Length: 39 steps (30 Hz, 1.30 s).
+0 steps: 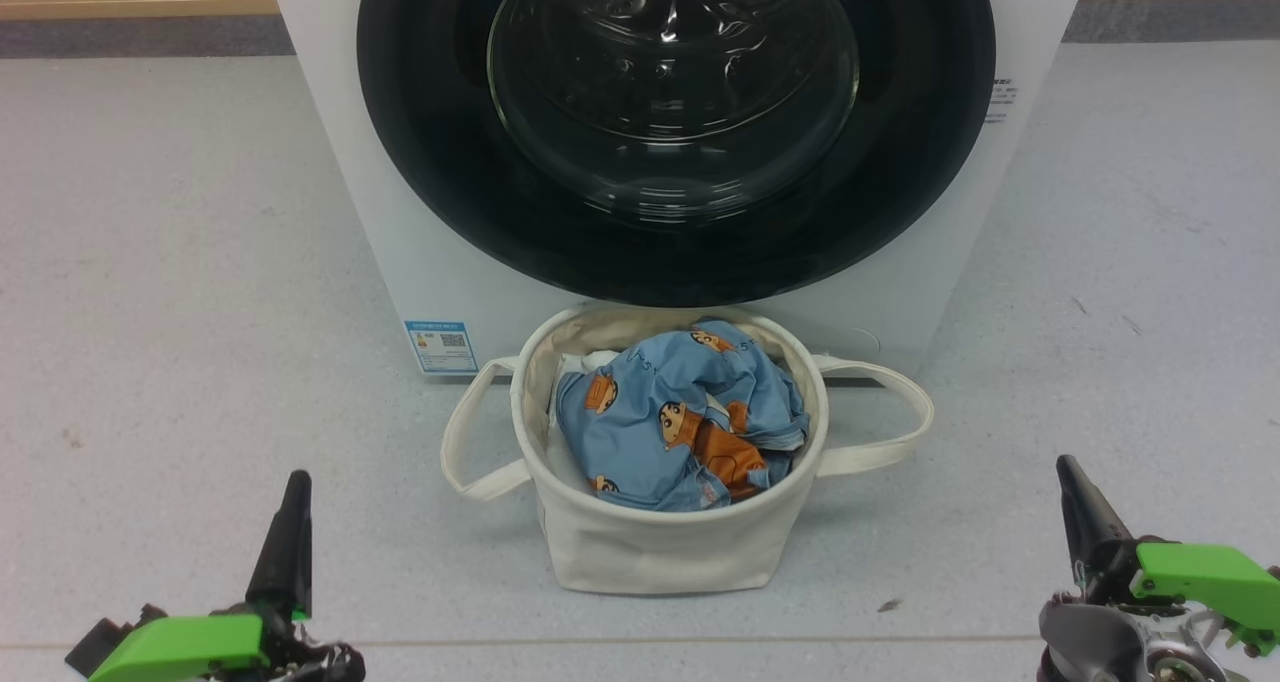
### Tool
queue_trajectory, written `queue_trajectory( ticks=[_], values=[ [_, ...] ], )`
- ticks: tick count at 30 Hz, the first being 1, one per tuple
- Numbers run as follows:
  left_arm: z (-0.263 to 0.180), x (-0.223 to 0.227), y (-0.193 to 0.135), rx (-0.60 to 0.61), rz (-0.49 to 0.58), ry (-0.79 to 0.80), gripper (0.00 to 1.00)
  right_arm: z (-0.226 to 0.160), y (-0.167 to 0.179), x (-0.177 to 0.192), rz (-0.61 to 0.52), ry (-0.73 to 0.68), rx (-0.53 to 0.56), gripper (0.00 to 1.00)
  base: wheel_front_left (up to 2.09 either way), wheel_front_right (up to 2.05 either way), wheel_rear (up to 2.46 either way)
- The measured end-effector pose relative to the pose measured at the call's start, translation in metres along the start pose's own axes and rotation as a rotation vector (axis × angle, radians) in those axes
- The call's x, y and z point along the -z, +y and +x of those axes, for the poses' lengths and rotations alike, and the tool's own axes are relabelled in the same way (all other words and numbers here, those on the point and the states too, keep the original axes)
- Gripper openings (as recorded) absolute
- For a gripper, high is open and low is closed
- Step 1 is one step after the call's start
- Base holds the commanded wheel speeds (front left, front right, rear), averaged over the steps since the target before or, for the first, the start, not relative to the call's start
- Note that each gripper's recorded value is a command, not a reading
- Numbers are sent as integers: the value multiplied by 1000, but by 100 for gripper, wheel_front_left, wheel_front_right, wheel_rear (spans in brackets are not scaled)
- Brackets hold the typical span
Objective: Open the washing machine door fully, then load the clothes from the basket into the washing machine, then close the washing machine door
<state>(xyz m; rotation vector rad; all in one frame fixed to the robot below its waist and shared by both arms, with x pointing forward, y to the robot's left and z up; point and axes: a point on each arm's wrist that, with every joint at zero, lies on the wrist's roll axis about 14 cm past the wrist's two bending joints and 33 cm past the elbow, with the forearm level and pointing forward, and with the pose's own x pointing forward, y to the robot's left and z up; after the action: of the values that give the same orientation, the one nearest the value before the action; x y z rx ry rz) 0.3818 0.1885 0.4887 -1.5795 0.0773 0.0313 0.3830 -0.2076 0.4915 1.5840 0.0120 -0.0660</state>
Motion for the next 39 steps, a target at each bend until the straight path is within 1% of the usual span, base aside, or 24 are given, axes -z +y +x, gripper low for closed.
queue_trajectory(
  ticks=[16,17,19,20,21,23,25,35,39],
  values=[
    [0,0,0,0,0,0,0,0,0,1,3,0,0,0,0,0,0],
    [0,0,0,0,0,0,100,0,0,1,3,0,0,100,0,0,0],
    [-2,1,9,-27,-4,1,100,-1,-8,2,8,-1,25,100,0,0,0],
    [-4,1,16,-50,-7,0,0,-4,-15,2,12,-1,46,0,0,0,0],
    [-8,1,25,-77,-11,-1,100,-7,-24,3,15,-1,71,100,0,0,0],
    [-16,2,42,-125,-19,-4,100,-15,-39,3,19,-4,117,100,0,0,0],
    [-20,1,48,-146,-21,-6,100,-17,-45,3,20,-5,134,100,0,0,0],
    [-16,-2,43,-132,-32,-16,100,-12,-43,5,20,-11,131,100,0,0,0],
    [-12,-4,39,-120,-29,-26,100,-4,-34,7,19,-10,104,100,0,0,0]
  ],
)
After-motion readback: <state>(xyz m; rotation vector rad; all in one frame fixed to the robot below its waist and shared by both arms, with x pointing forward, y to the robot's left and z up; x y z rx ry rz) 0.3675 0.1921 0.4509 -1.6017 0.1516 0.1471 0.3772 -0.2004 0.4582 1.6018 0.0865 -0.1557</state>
